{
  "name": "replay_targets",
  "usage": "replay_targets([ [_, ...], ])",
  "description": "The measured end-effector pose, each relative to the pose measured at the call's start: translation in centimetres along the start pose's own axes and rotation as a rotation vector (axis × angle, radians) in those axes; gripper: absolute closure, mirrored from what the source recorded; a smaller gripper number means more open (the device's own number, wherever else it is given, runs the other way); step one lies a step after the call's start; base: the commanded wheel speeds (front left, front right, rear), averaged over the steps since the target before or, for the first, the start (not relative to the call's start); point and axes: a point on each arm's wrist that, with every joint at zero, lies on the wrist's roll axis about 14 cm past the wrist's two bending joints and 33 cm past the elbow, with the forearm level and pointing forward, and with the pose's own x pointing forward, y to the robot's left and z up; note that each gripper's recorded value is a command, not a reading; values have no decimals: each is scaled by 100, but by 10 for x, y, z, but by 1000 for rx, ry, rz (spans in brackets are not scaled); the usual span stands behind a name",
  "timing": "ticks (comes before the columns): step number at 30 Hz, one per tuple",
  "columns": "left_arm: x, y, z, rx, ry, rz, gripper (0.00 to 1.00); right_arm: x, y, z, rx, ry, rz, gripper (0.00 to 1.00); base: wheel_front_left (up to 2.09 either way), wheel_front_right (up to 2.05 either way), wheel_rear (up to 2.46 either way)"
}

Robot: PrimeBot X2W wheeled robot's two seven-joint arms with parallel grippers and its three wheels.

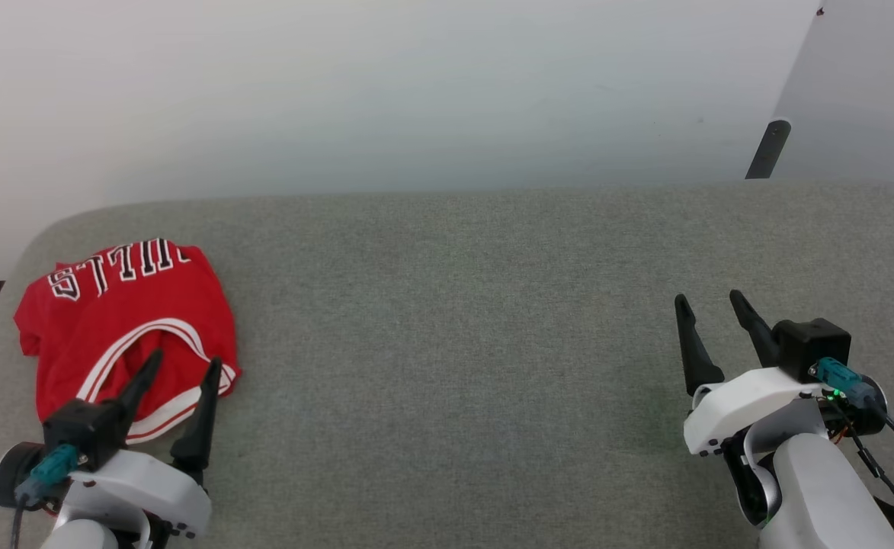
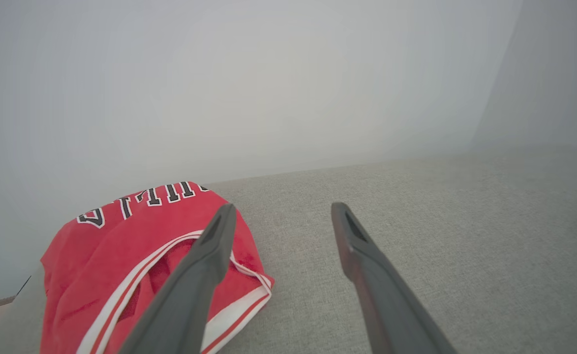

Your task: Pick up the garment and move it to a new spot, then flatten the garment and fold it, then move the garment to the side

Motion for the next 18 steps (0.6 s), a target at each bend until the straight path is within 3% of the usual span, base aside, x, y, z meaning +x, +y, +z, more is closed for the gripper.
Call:
replay_targets([
  [10,-3,5,-1,20,1,5,0,4,9,1,-25,-8,28,0,0,0,0],
  [18,-23,36,-1,7,3,114,0,12,43,1,4,-13,118,0,0,0,0],
])
